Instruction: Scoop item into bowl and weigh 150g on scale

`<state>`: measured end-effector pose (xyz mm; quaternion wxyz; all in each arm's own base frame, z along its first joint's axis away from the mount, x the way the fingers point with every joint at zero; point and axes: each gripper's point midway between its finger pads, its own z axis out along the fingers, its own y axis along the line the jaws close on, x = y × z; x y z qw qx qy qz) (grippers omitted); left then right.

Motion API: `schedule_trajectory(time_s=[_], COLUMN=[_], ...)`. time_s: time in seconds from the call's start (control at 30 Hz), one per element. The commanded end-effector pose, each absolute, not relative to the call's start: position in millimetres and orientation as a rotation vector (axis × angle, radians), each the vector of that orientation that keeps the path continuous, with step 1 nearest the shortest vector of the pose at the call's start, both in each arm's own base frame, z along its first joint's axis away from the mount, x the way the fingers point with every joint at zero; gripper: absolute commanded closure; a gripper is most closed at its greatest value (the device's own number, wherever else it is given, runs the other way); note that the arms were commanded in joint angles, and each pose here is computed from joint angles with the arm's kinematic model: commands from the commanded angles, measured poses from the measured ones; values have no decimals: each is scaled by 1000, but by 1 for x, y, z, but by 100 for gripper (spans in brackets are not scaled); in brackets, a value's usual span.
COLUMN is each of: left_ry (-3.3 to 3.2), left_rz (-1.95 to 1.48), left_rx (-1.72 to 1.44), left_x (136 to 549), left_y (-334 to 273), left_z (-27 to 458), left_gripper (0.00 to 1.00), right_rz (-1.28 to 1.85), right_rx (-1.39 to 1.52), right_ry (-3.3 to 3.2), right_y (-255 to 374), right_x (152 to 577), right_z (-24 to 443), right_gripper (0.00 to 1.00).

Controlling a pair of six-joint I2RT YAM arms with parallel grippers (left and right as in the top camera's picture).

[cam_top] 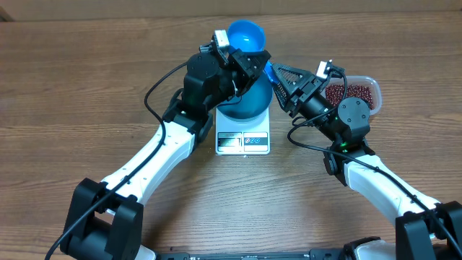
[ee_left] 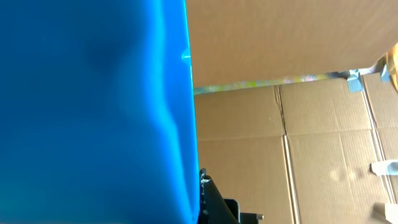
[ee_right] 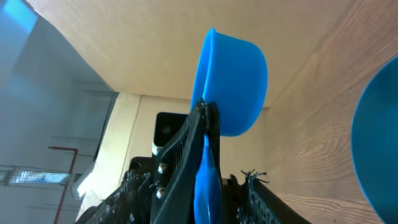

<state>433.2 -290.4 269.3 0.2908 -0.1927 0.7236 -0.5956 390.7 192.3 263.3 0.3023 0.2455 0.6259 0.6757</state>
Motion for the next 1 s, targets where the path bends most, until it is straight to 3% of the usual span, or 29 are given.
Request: schedule_trajectory(time_s=[0.0, 0.17, 0.67, 0.97], left_ry=[1910, 1913, 1921, 1929], left_rz=[-1564, -1567, -1571, -1575], left_rx=[-477, -474, -475, -468], left_x=[431, 430, 427, 423], left_y=[-292, -295, -299, -304], left_z=[274, 274, 273, 272], left_gripper=[96, 96, 96, 96], right_rz=[1808, 1806, 1787, 1784], right_rx=[654, 662, 689, 701], right_ry=[1657, 1666, 1644, 1638], right_y=[196, 199, 195, 194], right_x=[393, 392, 396, 397], right_z=[265, 263, 263, 263], right_gripper=[52, 54, 72, 75])
